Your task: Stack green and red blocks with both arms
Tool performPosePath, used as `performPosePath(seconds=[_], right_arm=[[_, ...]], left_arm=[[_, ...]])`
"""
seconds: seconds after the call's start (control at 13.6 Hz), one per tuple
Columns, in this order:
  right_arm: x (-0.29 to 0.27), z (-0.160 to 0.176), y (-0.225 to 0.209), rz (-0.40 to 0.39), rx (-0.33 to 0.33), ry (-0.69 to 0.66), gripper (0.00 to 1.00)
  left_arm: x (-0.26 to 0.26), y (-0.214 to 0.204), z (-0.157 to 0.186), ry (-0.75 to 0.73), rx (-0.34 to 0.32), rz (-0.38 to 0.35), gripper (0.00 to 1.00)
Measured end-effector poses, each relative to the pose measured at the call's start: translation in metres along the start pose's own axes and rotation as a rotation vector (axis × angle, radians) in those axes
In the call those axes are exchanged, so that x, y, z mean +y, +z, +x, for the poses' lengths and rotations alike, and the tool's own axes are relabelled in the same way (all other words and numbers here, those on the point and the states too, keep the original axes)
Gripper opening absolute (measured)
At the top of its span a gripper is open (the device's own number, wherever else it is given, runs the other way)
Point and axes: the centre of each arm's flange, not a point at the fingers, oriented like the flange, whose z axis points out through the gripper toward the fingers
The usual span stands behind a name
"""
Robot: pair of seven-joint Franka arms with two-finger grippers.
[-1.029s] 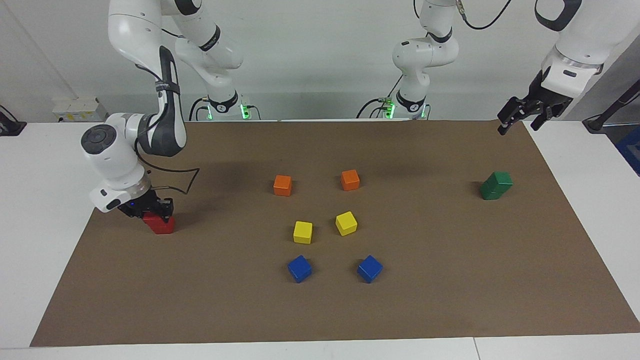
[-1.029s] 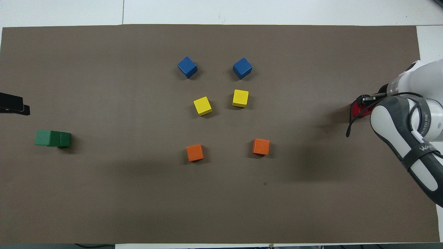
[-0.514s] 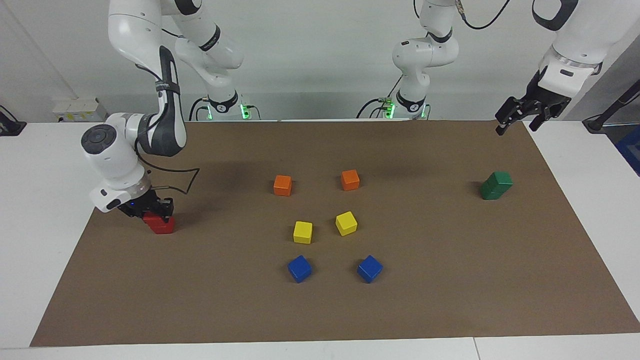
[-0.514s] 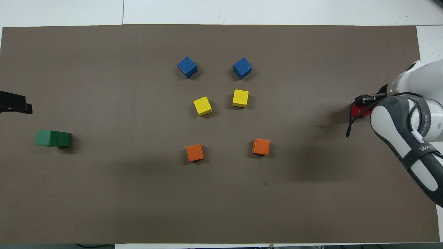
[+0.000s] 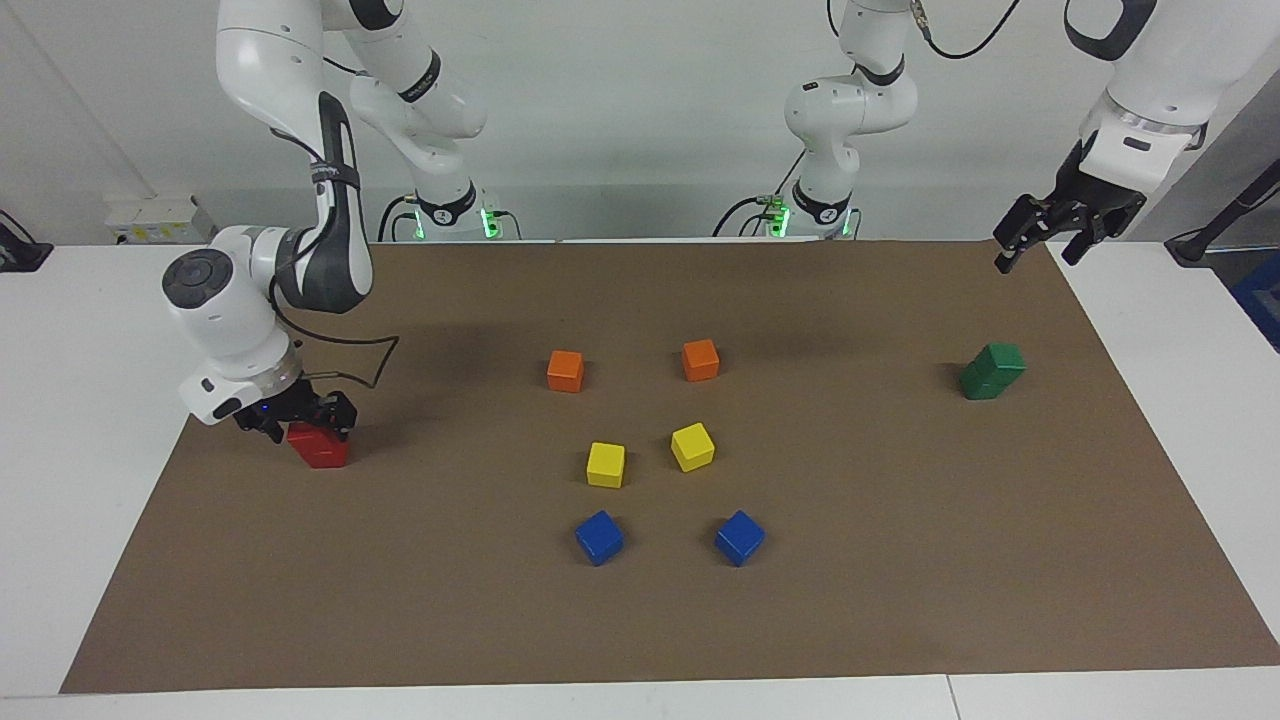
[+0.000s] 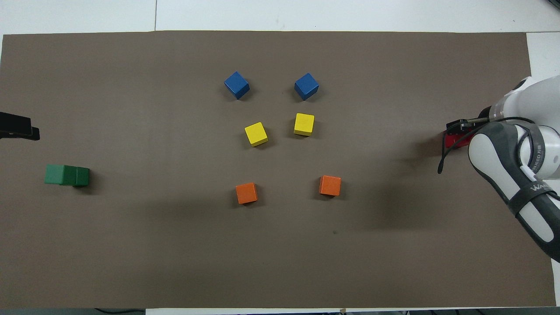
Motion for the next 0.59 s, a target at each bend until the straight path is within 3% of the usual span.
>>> performPosePath(seconds=[0.22,0.59], right_arm=[[-0.002,0.002,-0.024,-0.004,-0.009,-0.004,1.00],[-0.032,-0.006,-0.117,0.018,-0.024,-0.029,1.00]], left_arm=[[-0.001,0.000,0.000,-0.003,0.001,0.000,1.00],[-0.002,0.000,0.000,0.012,0.001,0.000,1.00]])
